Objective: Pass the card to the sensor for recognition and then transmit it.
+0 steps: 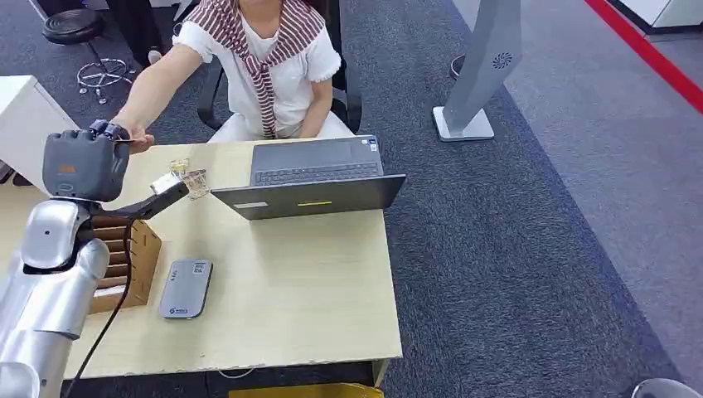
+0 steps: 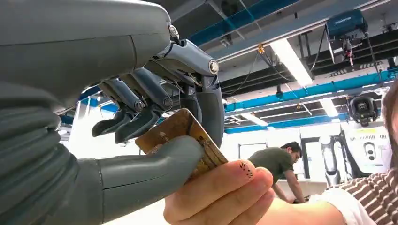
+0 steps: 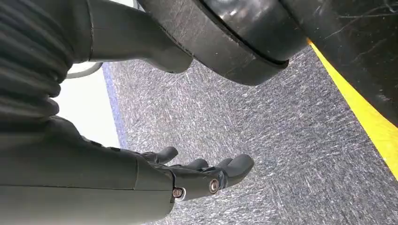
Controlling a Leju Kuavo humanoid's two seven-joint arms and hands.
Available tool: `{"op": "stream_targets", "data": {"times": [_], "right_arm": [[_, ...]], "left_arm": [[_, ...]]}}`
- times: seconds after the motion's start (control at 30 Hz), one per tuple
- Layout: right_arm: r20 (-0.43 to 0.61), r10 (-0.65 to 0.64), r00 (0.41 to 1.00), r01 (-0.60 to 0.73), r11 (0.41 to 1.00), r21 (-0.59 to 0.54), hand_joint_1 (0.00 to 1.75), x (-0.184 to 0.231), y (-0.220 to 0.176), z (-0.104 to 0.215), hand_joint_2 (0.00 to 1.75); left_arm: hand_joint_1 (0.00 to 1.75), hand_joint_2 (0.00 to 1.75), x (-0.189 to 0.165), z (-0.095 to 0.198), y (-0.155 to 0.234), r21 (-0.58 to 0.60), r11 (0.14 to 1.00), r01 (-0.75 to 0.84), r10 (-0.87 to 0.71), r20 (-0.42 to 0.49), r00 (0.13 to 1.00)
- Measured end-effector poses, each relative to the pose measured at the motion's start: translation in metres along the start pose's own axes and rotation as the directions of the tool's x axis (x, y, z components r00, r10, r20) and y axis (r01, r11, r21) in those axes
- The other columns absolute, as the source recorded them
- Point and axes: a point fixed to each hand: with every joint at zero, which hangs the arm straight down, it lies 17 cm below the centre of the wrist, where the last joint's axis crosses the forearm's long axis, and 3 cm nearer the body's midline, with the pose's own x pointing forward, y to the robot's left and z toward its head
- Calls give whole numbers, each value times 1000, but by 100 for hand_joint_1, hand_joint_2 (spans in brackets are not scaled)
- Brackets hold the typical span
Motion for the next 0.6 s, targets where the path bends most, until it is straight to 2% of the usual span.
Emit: {"op": "stream_targets", "data": {"times": [0.2,0.23,0.43,0.6], "right_arm": [[0,0,1000,0,1000,0,0,0,0,0,175],[0,0,1000,0,1000,0,0,0,0,0,175],[0,9,1000,-9,1000,-1,0,0,0,0,175],[0,9,1000,-9,1000,-5,0,-2,1,0,175]], "left_arm": [[175,175,0,1,-3,-7,1000,1,-1,1,1000],[0,175,0,1,-3,-7,1000,1,-1,2,1000],[0,175,-4,3,0,17,1000,9,-9,-13,1000],[0,175,-6,21,-1,57,998,-12,12,-3,1000]]}}
